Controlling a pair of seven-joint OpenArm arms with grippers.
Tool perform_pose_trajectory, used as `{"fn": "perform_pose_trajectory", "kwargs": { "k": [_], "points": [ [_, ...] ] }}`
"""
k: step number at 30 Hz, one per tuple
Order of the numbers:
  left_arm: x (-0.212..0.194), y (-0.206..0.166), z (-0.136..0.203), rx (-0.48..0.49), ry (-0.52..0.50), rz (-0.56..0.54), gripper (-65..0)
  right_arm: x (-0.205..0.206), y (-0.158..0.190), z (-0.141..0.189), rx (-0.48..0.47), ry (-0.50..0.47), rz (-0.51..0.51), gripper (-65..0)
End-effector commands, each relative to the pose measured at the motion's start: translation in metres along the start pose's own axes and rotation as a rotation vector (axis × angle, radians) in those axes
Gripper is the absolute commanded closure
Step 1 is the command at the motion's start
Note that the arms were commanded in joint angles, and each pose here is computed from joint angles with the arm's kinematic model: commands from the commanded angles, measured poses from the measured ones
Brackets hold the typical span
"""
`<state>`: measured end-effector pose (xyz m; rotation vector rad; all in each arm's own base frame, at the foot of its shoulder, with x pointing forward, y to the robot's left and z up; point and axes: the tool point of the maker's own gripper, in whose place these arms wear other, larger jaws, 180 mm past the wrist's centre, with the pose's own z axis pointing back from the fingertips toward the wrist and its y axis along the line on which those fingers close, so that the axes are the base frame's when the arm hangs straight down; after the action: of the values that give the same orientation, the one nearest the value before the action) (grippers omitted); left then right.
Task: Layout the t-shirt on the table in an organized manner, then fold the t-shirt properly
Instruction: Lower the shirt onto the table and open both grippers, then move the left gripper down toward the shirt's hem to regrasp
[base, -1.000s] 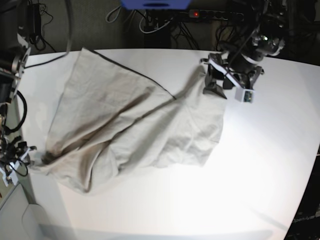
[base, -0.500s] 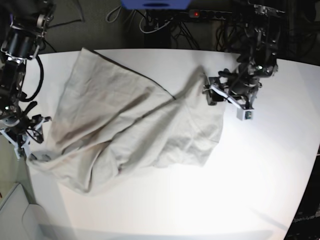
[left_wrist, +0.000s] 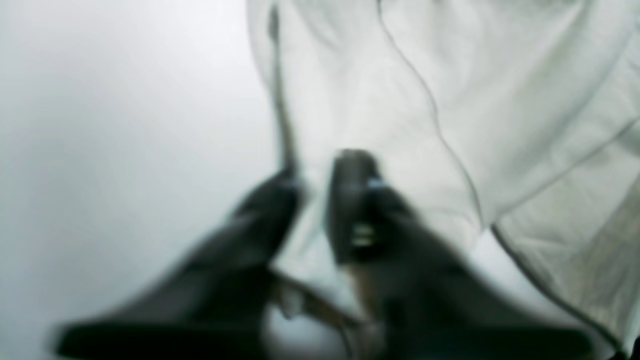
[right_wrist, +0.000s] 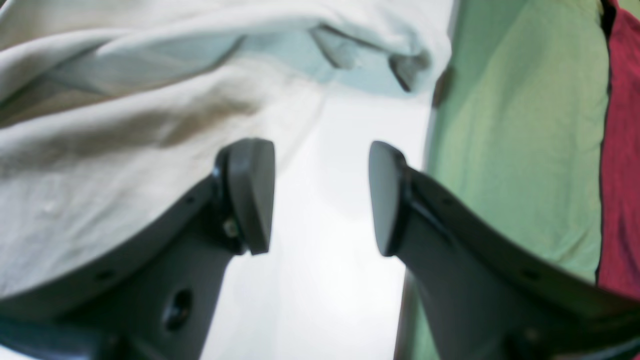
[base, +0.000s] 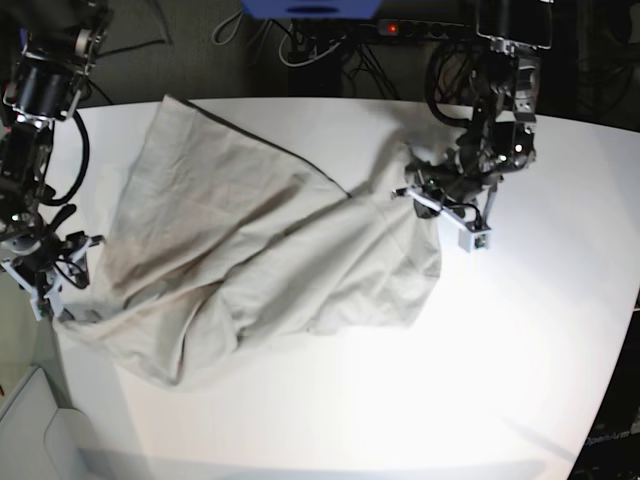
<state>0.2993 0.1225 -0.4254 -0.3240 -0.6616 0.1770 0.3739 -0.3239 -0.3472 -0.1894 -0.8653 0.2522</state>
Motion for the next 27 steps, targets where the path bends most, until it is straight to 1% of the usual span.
{"fn": "perform_pose_trajectory", "kwargs": {
  "k": [1, 2, 3, 5, 7, 9, 10, 15, 18, 22, 26, 27],
  "points": [
    [0.010, -0.001, 0.006, -0.002, -0.023, -0.010, 0.0, 0.020, -0.015, 0.006, -0.033, -0.057, 0.009, -30.9],
    [0.011, -0.001, 0.010, -0.003, -0.032, -0.016, -2.5, 0.019, -0.014, 0.006, -0.031, -0.054, 0.008, -30.9],
    [0.010, -0.003, 0.014, -0.006, -0.038, -0.020, -2.7, 0.013, -0.009, 0.005, -0.023, -0.036, 0.004, -30.8],
    [0.007, -0.007, 0.026, -0.011, -0.052, -0.031, 0.0, 0.001, -0.005, 0.006, -0.016, 0.002, 0.007, -30.7],
    [0.010, -0.002, 0.041, 0.000, -0.083, -0.033, -0.5, -0.003, 0.001, 0.008, -0.002, 0.012, 0.023, -30.6],
    [0.009, 0.004, 0.058, 0.015, -0.096, -0.023, -0.3, -0.011, 0.024, 0.010, 0.066, 0.017, 0.053, -30.6],
    [0.009, 0.006, 0.066, 0.022, -0.097, -0.022, -0.3, -0.012, 0.030, 0.011, 0.081, 0.016, 0.064, -30.6],
    [0.006, 0.012, 0.105, 0.053, -0.090, -0.030, -0.3, -0.028, 0.052, 0.017, 0.112, 0.033, 0.064, -30.6],
    [-0.008, 0.009, 0.108, 0.033, -0.049, -0.025, -0.2, -0.039, 0.066, 0.017, 0.137, 0.049, 0.047, -30.6],
    [-0.017, -0.002, 0.109, -0.031, -0.026, 0.029, -0.3, -0.041, 0.079, 0.015, 0.158, 0.049, 0.029, -30.6],
    [-0.020, -0.014, 0.110, -0.104, -0.013, 0.081, -0.7, -0.041, 0.081, 0.015, 0.163, 0.049, 0.023, -30.6],
    [-0.020, -0.016, 0.111, -0.121, -0.008, 0.087, -1.8, -0.041, 0.081, 0.015, 0.163, 0.049, 0.023, -30.6]
  ]
}}
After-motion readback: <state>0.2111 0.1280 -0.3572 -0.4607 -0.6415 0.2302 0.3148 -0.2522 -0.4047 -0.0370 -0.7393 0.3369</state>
